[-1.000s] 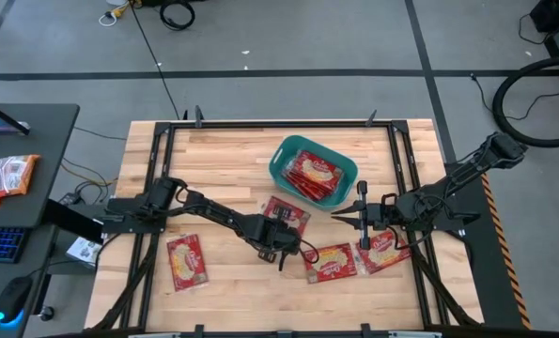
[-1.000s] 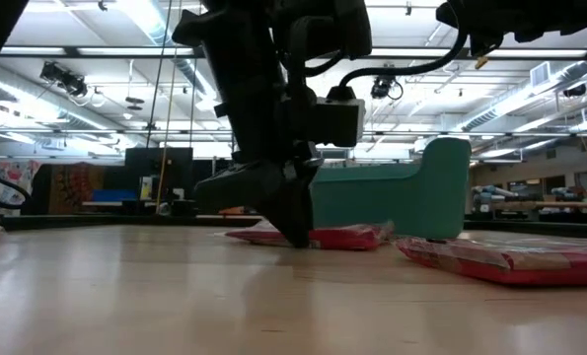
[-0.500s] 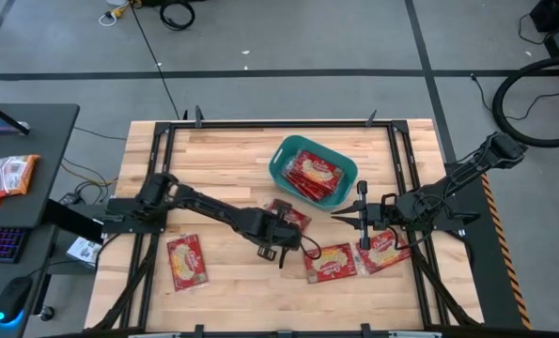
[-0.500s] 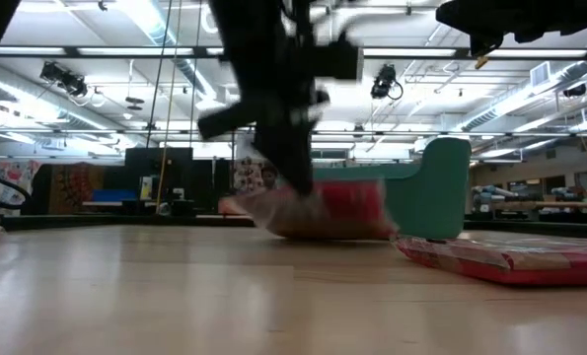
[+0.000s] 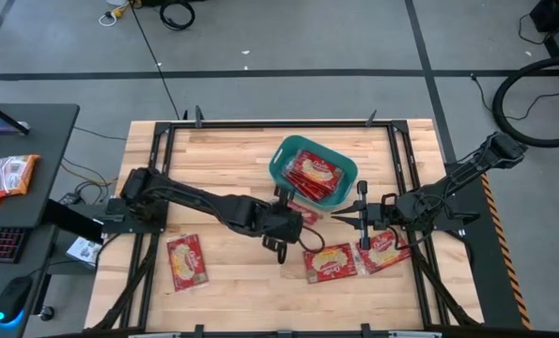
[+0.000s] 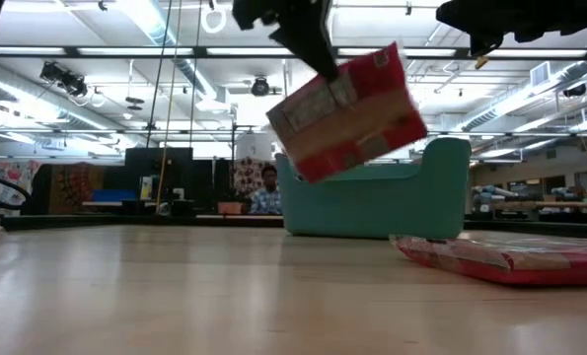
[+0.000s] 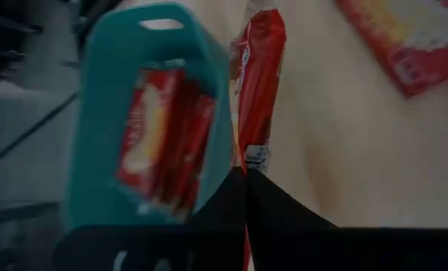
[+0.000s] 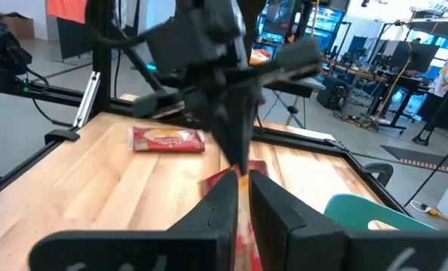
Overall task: Sort popcorn bags into baskets
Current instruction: Put the red popcorn bag into the green bin
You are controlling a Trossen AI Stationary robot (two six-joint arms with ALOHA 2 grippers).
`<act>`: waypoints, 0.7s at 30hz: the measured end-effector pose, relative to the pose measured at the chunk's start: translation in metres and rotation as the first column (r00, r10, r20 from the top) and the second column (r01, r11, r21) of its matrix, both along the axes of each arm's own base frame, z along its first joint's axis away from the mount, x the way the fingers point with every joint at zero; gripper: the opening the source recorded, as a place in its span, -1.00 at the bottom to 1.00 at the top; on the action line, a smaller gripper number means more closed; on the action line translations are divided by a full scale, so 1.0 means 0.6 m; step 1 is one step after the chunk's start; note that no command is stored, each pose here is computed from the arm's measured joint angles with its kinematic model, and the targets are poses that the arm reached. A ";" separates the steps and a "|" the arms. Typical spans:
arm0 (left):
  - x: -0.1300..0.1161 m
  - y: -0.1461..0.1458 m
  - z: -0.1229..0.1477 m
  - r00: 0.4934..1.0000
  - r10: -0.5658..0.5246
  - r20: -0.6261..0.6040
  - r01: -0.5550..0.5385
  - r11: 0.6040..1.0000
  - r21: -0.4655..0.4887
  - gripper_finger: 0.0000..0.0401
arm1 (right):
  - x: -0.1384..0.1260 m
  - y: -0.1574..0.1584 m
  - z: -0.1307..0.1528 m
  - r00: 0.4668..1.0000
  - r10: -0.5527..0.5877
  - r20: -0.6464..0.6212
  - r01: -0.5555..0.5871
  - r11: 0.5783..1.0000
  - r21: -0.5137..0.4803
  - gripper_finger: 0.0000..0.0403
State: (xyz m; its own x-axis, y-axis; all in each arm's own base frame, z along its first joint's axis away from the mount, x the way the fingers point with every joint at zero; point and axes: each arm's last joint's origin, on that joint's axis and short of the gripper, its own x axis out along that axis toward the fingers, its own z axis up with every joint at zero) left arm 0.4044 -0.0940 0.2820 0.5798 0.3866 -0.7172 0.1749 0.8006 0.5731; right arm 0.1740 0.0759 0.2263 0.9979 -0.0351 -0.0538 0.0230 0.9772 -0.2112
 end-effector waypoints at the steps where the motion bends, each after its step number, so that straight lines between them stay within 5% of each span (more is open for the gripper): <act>1: -0.001 0.001 0.006 1.000 -0.005 -0.007 0.005 0.999 0.035 -0.99 | 0.000 0.000 0.000 1.000 0.000 0.003 0.000 1.000 0.001 -0.80; 10: 0.014 0.049 0.041 1.000 -0.002 0.000 0.002 0.980 0.201 -1.00 | 0.000 0.000 0.000 1.000 -0.010 0.001 0.010 1.000 -0.005 -0.80; 21: 0.046 0.160 0.050 0.995 0.013 0.103 -0.031 0.984 0.174 -1.00 | 0.000 0.001 0.001 1.000 -0.006 0.009 0.006 1.000 -0.012 -0.80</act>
